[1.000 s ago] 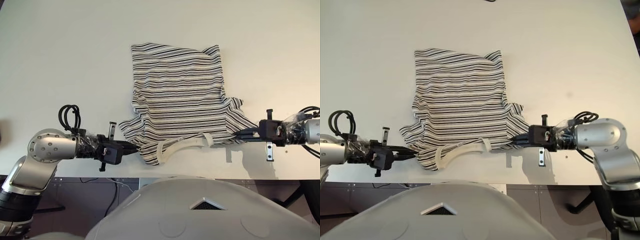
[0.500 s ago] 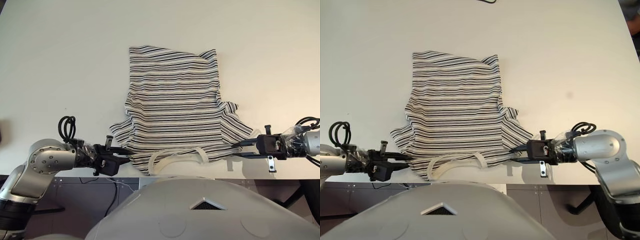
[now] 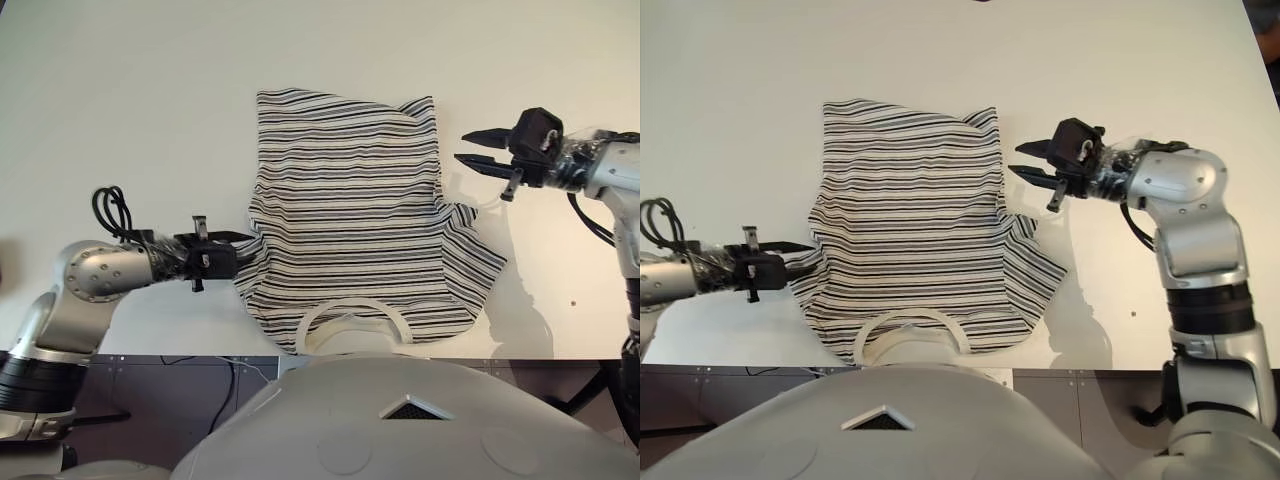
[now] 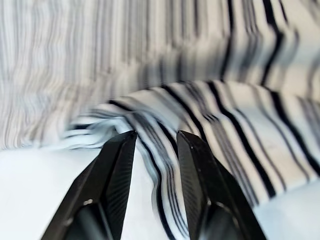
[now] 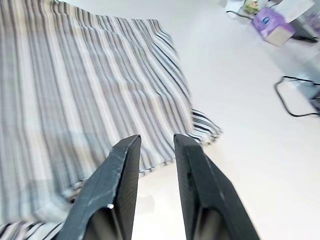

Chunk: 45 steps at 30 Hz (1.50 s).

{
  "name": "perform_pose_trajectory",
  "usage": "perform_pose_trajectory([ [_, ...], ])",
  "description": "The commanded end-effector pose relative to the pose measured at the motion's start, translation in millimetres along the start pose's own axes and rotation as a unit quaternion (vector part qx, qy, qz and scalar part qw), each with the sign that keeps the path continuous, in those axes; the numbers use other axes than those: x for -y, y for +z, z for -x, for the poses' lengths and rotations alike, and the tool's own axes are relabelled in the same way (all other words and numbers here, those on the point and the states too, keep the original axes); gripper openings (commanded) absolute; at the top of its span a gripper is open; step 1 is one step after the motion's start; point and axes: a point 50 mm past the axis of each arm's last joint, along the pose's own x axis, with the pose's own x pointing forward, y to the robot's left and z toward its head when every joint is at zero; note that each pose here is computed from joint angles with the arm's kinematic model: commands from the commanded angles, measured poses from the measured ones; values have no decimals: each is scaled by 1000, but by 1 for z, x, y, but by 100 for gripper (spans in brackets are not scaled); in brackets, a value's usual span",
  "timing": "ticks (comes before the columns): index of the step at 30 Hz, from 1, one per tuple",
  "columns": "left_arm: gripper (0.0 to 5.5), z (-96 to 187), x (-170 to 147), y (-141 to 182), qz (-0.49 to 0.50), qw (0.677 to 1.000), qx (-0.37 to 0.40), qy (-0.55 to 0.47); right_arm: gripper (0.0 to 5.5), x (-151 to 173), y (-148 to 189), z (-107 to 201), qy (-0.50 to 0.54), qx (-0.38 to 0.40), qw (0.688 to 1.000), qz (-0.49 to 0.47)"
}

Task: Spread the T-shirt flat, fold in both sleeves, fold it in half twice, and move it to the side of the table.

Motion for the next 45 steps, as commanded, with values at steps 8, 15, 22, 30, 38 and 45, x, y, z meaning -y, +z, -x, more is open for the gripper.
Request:
perform_pose_trajectory([
  [8, 149, 23, 47, -47, -62, 981, -100, -155, 118, 57, -17, -76, -119, -72, 989, 44],
  [15, 149, 29, 43, -52, -89, 975, -101, -175, 118, 47, -17, -98, -89, -77, 992, 51],
  [22, 149, 30, 24, -57, -119, 972, -108, -171, 118, 16, -49, -106, -47, -140, 988, 35],
  [30, 149, 31, 45, -58, -89, 974, -98, -182, 118, 33, -80, -73, -157, -234, 959, 45],
  [38, 149, 10, 24, -3, -10, 996, 30, -89, 118, 48, -53, -76, -201, -115, 973, 13],
  [45, 149, 20, -18, -8, 9, 1000, -11, -6, 118, 49, -28, -64, -120, -49, 983, 128],
])
